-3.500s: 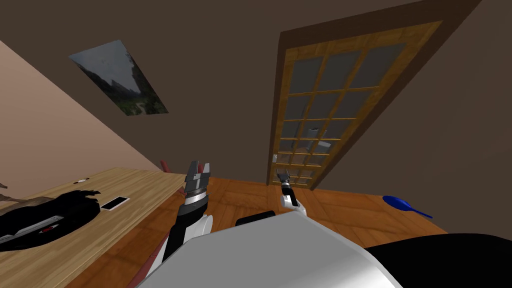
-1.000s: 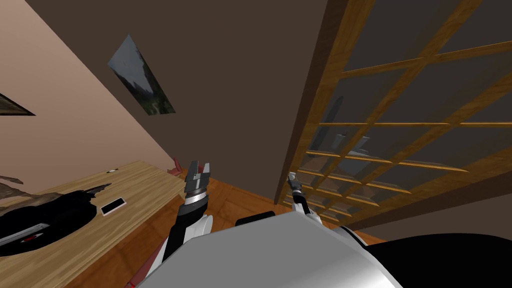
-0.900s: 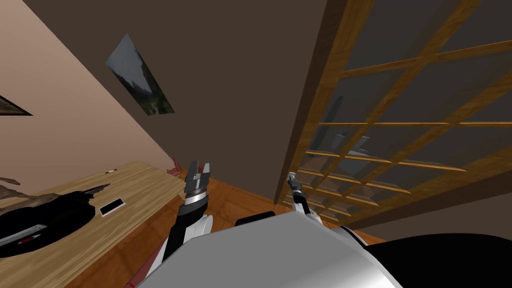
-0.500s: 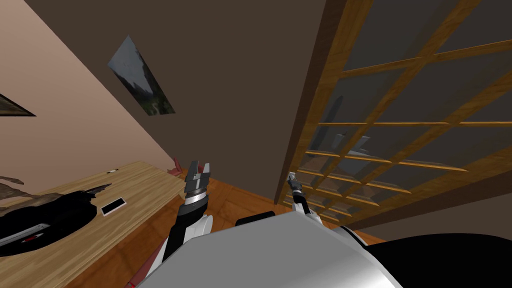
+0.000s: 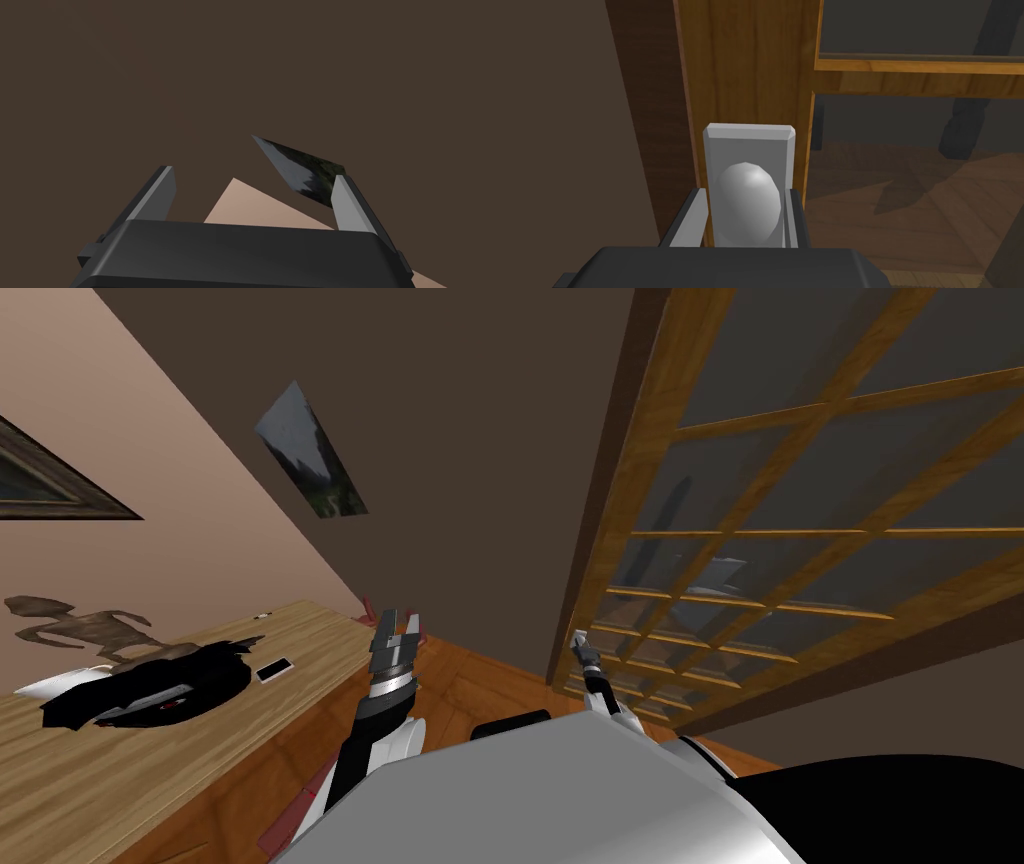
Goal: Pull the door open
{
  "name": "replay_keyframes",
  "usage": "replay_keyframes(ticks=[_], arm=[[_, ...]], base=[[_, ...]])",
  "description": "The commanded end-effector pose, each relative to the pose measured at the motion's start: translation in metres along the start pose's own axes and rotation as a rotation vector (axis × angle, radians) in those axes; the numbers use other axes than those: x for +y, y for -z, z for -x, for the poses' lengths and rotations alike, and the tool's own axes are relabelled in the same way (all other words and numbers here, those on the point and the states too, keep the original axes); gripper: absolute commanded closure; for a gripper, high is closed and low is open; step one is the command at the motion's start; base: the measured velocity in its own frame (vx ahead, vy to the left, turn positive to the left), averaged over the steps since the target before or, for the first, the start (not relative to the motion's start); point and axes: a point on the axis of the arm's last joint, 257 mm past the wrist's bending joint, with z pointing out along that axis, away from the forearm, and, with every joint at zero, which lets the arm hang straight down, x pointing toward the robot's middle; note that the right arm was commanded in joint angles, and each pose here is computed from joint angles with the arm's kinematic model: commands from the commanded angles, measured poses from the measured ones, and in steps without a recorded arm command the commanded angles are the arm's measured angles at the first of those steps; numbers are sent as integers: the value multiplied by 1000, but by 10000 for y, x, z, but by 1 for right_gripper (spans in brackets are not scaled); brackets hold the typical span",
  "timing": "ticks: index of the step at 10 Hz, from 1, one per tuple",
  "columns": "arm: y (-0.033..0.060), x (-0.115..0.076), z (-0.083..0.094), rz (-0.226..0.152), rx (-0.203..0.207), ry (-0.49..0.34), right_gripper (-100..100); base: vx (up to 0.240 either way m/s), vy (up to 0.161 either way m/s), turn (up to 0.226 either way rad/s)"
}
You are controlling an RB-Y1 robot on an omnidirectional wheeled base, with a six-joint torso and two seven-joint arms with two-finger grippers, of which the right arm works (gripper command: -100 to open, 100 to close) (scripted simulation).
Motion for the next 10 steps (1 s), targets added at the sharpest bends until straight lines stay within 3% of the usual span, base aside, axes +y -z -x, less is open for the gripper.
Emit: replay_keyframes(ticks=[1, 4, 5, 10], arm=[[16, -72, 8, -33, -5, -4, 100], [9, -203, -8, -87, -4, -7, 100], [7, -160, -12, -75, -3, -4, 100], [118, -323, -11, -182, -4, -6, 100]], base=[[-248, -21, 80], [-230, -2, 63], [-91, -4, 22], [-243, -28, 85]])
